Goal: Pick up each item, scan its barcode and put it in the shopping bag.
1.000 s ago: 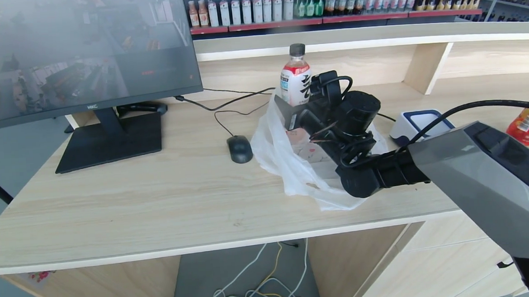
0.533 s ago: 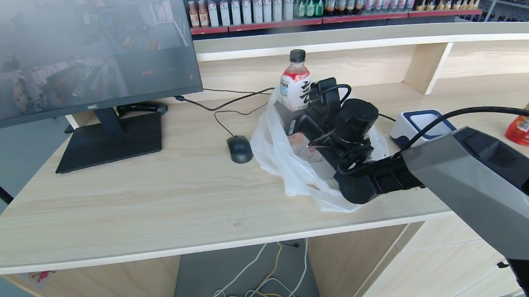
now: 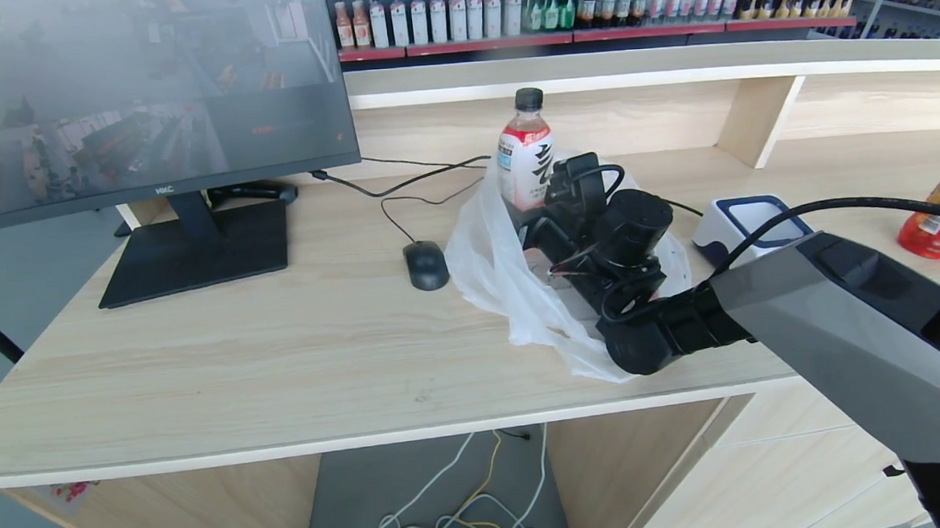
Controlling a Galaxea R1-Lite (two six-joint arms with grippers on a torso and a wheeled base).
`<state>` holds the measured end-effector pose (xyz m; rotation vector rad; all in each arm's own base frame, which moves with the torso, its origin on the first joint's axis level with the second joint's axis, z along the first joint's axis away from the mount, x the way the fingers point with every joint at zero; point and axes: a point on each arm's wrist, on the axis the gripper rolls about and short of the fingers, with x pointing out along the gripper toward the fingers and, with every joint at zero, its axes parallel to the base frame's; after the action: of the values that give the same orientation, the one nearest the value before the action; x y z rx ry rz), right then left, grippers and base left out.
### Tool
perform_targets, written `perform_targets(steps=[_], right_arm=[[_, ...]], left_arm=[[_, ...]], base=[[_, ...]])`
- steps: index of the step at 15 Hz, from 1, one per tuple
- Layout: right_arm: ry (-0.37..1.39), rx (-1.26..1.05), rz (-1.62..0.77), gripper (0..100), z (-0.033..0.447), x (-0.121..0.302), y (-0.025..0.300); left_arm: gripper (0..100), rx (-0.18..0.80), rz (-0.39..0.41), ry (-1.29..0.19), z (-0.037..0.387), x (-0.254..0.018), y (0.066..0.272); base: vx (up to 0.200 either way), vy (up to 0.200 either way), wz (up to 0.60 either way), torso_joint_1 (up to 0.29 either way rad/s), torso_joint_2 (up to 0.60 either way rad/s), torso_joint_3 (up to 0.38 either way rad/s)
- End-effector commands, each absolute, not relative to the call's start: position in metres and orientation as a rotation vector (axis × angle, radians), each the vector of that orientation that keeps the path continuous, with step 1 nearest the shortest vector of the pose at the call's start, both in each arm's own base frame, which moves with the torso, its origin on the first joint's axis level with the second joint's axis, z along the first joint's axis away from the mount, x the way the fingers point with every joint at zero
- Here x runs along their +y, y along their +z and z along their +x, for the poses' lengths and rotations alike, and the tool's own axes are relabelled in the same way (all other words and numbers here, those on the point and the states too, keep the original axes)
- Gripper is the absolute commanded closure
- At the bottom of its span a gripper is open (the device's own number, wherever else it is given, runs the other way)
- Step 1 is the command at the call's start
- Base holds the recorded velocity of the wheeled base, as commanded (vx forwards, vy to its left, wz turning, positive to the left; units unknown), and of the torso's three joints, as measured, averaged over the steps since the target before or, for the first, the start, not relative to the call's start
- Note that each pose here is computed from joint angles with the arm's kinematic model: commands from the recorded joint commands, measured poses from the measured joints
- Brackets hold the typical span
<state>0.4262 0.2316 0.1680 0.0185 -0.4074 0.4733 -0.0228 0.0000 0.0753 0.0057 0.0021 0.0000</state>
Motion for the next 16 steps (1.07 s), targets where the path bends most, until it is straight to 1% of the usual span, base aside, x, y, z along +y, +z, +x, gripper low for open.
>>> perform_targets(steps=[1, 4, 5, 11, 16], right_arm=[[0.475, -0.406, 0.018, 100, 0.426, 0.232, 0.168], [0.476, -0.404, 0.018, 100, 0.426, 0.232, 0.167], [0.476, -0.404, 0.018, 0, 0.426, 0.232, 0.167], [0.46, -0.44, 0.0, 0, 0.422, 0.225, 0.176], [0.457, -0.469, -0.009, 0, 0.411, 0.219, 0.192]], left_arm=[[0, 0.002, 0.006, 0.0, -0.023, 0.0, 0.075], [0, 0.002, 0.006, 0.0, -0.023, 0.0, 0.075], [0, 0.002, 0.006, 0.0, -0.023, 0.0, 0.075], [0, 0.002, 0.006, 0.0, -0.023, 0.0, 0.075], [0, 0.002, 0.006, 0.0, -0.023, 0.0, 0.075]], base=[[0.0, 0.0, 0.0, 0.0, 0.0, 0.0], [0.0, 0.0, 0.0, 0.0, 0.0, 0.0], [0.0, 0.0, 0.0, 0.0, 0.0, 0.0], [0.0, 0.0, 0.0, 0.0, 0.0, 0.0], [0.0, 0.0, 0.0, 0.0, 0.0, 0.0]])
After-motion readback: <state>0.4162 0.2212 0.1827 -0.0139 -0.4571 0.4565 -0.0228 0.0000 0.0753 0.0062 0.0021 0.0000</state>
